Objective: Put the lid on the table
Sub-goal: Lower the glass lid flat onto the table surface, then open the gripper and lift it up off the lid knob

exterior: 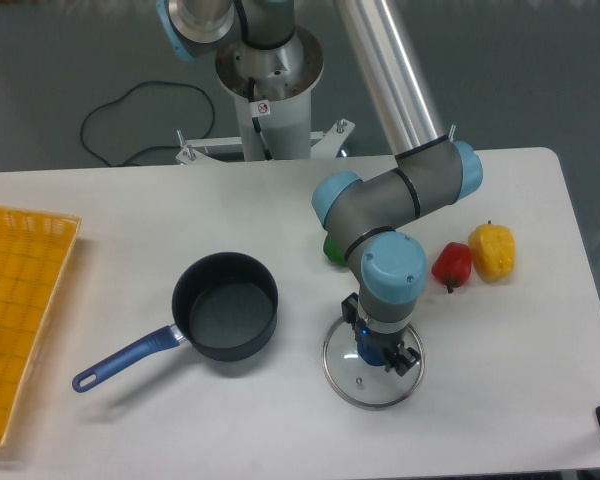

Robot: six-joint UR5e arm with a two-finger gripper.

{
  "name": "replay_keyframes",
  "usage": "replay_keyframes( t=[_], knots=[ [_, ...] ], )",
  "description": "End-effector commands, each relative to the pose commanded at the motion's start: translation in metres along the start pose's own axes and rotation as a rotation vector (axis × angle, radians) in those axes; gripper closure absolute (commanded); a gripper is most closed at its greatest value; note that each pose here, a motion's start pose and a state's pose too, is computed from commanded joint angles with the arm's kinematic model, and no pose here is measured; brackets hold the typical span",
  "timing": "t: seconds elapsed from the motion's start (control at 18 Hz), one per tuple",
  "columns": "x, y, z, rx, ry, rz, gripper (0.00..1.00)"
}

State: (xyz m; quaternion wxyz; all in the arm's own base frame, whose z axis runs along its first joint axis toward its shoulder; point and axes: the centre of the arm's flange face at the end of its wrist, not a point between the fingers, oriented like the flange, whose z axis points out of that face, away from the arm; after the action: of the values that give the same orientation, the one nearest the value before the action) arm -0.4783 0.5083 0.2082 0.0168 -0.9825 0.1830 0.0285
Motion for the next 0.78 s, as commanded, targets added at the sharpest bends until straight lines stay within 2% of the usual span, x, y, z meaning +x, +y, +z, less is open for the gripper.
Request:
replay_keyframes(
  t=[0.22,0.61,0.78],
  knots=[
    [0.002,0.001,-0.007,0.001,-0.016,0.006,0.00],
    [0.032,0.019,-0.065,-0.086,-0.090,0.009,0.00],
    [0.036,0.026,-0.065,-0.089,-0.088,-0.015,0.00]
  ],
)
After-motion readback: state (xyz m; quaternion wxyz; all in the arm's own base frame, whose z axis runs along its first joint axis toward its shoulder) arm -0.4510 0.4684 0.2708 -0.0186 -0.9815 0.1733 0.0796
